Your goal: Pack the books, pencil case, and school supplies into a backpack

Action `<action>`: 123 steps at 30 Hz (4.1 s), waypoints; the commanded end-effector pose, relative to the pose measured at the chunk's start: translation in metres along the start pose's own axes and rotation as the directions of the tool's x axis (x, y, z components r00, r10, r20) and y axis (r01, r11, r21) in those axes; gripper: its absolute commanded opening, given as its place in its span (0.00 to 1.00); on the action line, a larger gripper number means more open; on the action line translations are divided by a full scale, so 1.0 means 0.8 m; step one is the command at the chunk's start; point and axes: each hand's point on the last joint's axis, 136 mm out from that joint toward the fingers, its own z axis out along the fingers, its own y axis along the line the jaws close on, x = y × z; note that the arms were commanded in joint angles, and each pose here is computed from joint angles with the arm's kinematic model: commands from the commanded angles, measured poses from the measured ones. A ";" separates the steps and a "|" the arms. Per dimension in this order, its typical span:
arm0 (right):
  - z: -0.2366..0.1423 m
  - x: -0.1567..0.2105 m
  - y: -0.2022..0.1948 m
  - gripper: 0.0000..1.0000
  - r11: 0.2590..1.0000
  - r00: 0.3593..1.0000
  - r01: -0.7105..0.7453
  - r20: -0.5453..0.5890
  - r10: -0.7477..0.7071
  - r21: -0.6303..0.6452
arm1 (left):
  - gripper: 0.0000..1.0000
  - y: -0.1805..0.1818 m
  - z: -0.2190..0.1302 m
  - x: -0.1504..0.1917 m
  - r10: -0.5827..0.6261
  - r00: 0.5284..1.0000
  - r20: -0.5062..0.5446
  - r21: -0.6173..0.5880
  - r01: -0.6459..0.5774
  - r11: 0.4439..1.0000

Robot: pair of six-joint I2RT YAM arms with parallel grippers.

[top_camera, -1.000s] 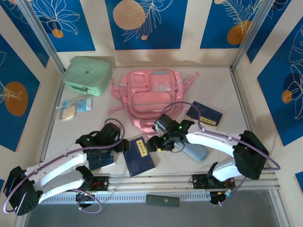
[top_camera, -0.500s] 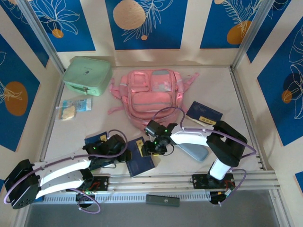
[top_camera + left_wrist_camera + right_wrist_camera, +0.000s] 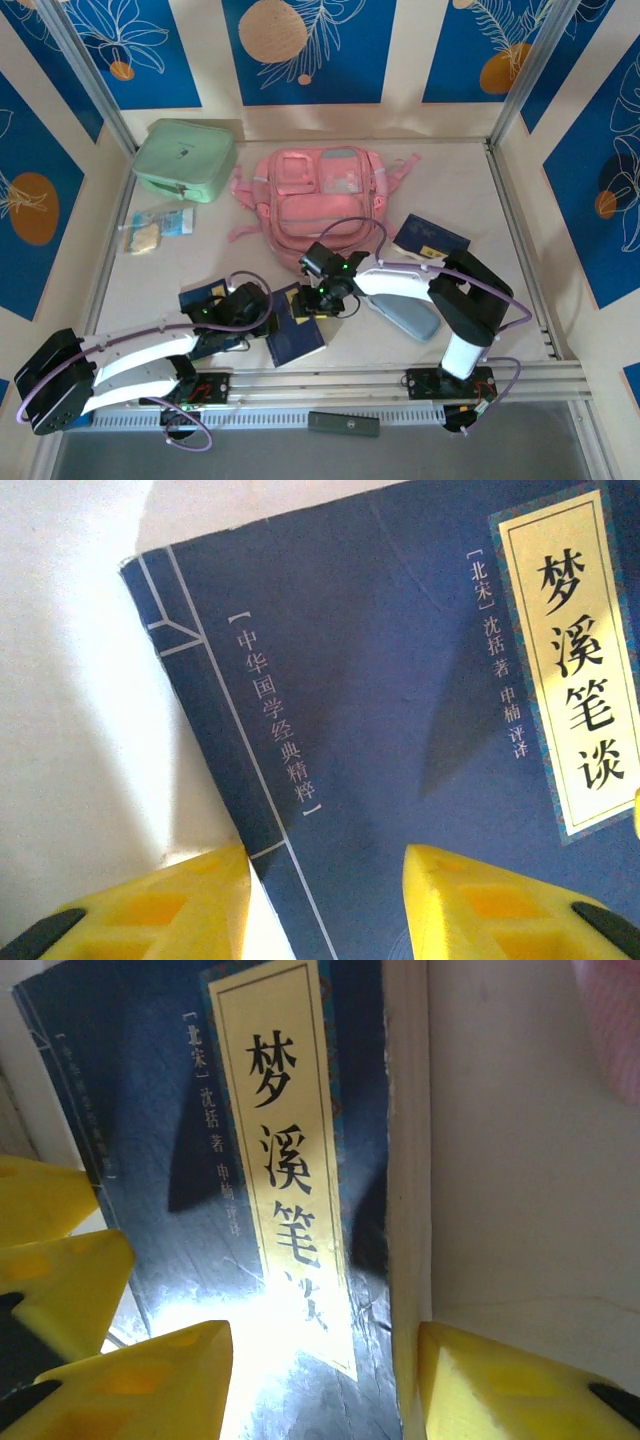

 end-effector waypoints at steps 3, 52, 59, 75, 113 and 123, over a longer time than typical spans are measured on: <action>-0.008 0.009 0.002 0.57 1.000 0.999 -0.027 -0.018 0.028 0.010 | 0.45 0.014 -0.002 -0.013 -0.044 0.998 0.045 -0.045 0.046 0.998; -0.047 0.015 0.068 0.10 0.996 0.998 0.058 0.027 -0.056 -0.075 | 0.45 0.029 0.001 -0.006 -0.053 0.998 0.040 -0.084 0.057 0.995; -0.070 0.020 0.092 0.02 0.984 0.993 0.101 0.076 -0.090 -0.147 | 0.48 0.007 -0.031 -0.026 -0.045 0.993 0.107 0.006 0.045 0.999; -0.234 0.014 0.125 0.00 0.922 0.927 0.226 0.362 -0.103 -0.314 | 0.60 -0.038 -0.203 -0.134 0.036 0.942 0.334 0.094 -0.072 0.993; -0.322 -0.088 0.055 0.00 0.803 0.897 0.175 0.429 0.109 -0.570 | 0.26 -0.238 -0.218 -0.163 -0.065 0.956 0.286 0.716 -0.168 0.678; -0.300 -0.076 0.028 0.57 0.833 0.912 0.113 0.389 0.129 -0.541 | 0.00 -0.253 -0.238 -0.179 -0.101 0.944 0.315 0.744 -0.180 0.643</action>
